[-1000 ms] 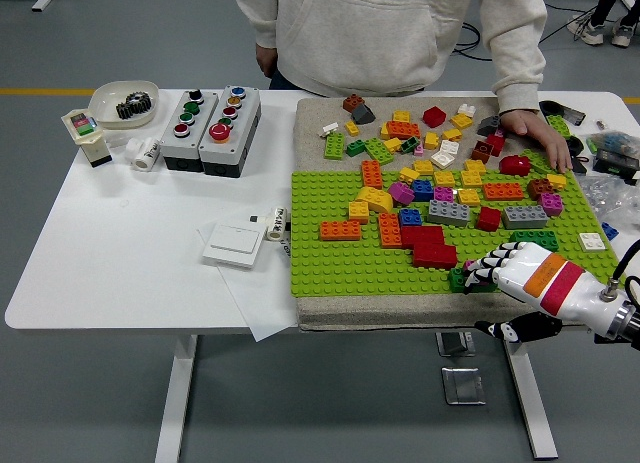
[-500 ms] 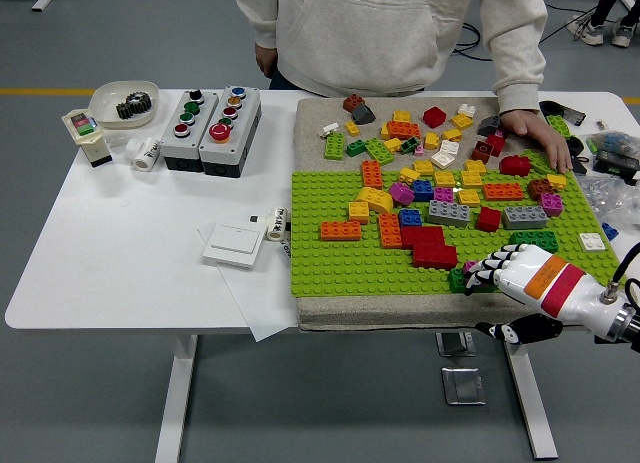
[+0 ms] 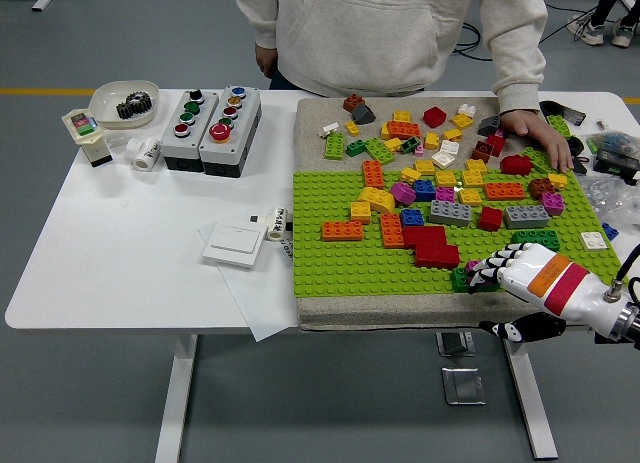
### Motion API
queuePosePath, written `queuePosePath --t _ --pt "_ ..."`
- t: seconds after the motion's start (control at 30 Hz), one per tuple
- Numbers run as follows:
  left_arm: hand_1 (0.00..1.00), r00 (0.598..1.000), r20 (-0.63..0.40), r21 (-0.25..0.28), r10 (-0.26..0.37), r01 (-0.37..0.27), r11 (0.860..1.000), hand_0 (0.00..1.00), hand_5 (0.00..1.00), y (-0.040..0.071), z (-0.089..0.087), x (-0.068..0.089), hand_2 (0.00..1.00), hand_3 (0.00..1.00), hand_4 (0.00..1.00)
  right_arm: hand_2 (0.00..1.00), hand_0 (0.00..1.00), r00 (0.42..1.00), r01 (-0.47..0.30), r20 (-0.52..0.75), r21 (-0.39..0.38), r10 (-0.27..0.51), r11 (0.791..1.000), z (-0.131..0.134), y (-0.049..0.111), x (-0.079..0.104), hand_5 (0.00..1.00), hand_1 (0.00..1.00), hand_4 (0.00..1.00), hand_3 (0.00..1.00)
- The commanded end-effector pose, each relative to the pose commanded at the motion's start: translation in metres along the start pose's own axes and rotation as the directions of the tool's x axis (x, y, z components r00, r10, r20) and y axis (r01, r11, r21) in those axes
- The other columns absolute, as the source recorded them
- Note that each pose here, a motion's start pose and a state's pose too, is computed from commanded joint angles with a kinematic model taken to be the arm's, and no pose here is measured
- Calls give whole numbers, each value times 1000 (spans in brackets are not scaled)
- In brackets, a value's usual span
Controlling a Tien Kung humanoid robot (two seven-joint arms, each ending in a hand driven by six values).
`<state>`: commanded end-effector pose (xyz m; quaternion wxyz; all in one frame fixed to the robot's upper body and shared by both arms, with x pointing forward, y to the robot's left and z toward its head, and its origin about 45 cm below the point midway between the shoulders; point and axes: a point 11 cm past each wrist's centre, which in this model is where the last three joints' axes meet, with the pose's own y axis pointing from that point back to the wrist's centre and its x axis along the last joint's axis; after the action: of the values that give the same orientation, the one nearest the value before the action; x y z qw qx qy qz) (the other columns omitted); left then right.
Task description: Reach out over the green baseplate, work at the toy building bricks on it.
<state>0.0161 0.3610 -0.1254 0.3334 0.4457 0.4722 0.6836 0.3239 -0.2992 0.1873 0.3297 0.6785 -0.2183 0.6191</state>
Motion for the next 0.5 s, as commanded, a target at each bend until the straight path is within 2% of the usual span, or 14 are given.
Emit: queuePosePath --t 0.5 --pt "748 1000 -5 -3 -1 1 1000 659 596 0 1 0 765 579 649 714 617 998 -59 19 -8 59 998 1 -1 17 429 651 784 625"
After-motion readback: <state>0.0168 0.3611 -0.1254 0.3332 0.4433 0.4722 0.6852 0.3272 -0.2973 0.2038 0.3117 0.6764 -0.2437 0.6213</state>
